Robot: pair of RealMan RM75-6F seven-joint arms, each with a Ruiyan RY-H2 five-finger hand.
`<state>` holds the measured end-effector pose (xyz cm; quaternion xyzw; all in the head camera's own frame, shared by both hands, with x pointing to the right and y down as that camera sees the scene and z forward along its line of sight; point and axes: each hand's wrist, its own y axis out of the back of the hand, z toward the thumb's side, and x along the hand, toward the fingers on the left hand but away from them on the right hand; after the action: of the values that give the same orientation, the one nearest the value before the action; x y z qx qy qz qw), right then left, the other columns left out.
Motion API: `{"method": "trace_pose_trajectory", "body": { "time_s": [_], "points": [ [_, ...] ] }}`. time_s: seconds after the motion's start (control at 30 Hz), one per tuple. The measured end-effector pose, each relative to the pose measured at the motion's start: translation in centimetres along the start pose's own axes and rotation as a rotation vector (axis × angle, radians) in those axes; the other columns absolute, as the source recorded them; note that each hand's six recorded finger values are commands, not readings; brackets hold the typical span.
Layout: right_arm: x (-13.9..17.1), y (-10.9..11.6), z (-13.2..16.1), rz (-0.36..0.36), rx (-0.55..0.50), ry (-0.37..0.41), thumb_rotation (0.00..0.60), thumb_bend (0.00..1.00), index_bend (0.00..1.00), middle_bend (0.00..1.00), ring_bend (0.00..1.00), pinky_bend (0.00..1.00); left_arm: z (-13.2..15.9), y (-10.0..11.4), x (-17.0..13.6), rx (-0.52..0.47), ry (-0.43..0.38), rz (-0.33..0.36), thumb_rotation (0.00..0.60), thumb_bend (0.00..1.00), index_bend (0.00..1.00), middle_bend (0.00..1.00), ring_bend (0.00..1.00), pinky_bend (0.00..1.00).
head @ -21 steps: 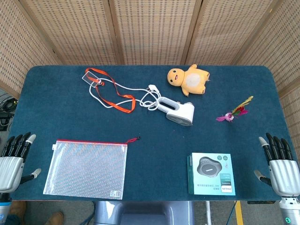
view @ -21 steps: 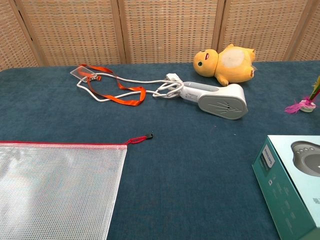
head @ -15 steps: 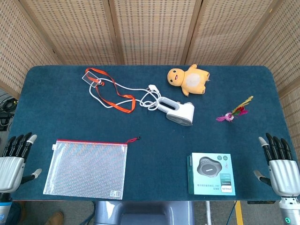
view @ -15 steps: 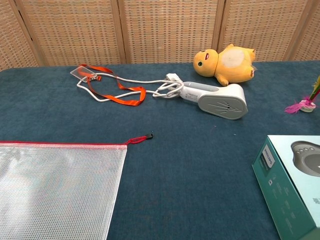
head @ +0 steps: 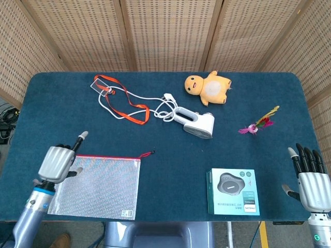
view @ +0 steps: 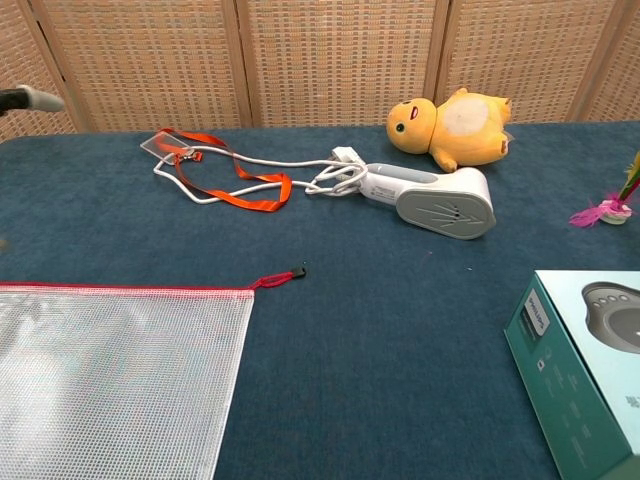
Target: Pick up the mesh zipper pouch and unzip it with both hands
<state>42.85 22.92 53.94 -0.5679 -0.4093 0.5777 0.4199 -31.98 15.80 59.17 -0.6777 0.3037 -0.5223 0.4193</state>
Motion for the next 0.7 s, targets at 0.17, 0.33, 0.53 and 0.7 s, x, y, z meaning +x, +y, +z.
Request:
{"method": "trace_pose_trajectory", "body": {
  "time_s": [0.17, 0.33, 0.53, 0.7],
  "points": [
    [-0.3, -0.1, -0.3, 0.005, 0.001, -0.017, 0.6, 0.0, 0.0, 0.0, 0.0, 0.0, 4.3, -0.7, 4.3, -0.049, -0.041, -0.061, 0.6, 0.28, 0.23, 1.0, 0.96, 1.0],
    [-0.4, -0.3, -0.6, 0.01, 0.017, -0.034, 0.6, 0.0, 0.0, 0.0, 0.0, 0.0, 8.8, -2.6, 7.9, -0.105, -0.059, -0.141, 0.6, 0.36, 0.31, 1.0, 0.98, 1.0],
    [-0.7, -0.8, -1.3, 0.026, 0.026, -0.062, 0.6, 0.0, 0.0, 0.0, 0.0, 0.0, 12.4, -5.6, 10.9, -0.099, -0.036, -0.238, 0.6, 0.41, 0.33, 1.0, 0.98, 1.0],
    [-1.0, -1.2, -1.8, 0.036, 0.035, -0.085, 0.6, 0.0, 0.0, 0.0, 0.0, 0.0, 13.9, -7.7, 12.9, -0.081, -0.001, -0.281, 0.6, 0.4, 0.37, 1.0, 0.98, 1.0]
  ]
}}
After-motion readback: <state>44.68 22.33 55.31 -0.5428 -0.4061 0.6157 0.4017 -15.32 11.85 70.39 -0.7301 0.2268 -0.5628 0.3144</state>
